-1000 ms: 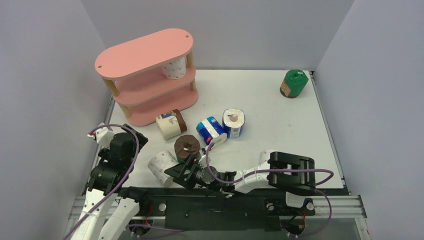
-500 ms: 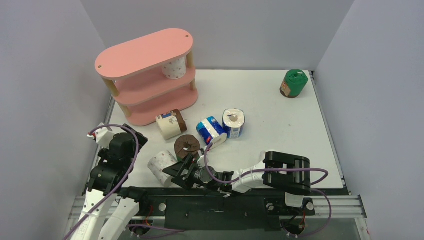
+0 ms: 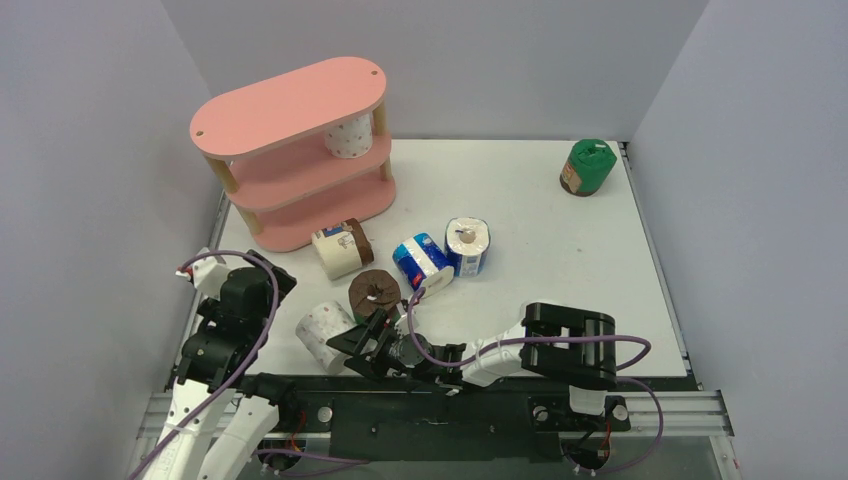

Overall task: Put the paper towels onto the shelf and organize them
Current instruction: Adjust the paper towel at the center of the board.

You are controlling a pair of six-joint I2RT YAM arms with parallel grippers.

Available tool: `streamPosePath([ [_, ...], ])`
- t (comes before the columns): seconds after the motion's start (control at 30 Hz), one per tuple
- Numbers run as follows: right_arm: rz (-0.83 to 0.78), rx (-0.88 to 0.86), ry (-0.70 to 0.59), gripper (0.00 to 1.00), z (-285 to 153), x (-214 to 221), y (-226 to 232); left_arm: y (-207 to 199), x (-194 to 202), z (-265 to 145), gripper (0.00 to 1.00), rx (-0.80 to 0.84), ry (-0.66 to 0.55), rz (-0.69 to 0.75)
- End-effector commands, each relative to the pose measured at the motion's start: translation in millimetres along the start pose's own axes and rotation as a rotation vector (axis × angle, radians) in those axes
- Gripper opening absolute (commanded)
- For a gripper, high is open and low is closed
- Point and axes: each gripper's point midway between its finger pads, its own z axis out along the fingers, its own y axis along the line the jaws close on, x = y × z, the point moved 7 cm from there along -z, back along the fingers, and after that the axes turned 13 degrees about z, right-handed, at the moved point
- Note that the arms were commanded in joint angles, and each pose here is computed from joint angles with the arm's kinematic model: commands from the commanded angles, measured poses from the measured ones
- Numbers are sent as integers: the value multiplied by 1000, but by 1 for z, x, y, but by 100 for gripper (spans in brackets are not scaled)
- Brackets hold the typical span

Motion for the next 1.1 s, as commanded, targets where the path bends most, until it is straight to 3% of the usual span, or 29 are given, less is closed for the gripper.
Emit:
streamPosePath([
  [0.0, 21, -31, -16, 89, 1, -3, 6, -2, -2, 1, 97, 0, -15, -53],
  [0.13, 23, -44, -30, 87, 4, -8, 7, -3, -1, 2, 97, 5, -14, -55],
  [0.8, -10, -139, -76, 48, 10, -17, 21, -3, 1, 2, 97, 18, -14, -68],
  [1.07, -14, -139, -46, 51, 18, -12, 22, -2, 3, 2, 97, 21, -8, -73],
])
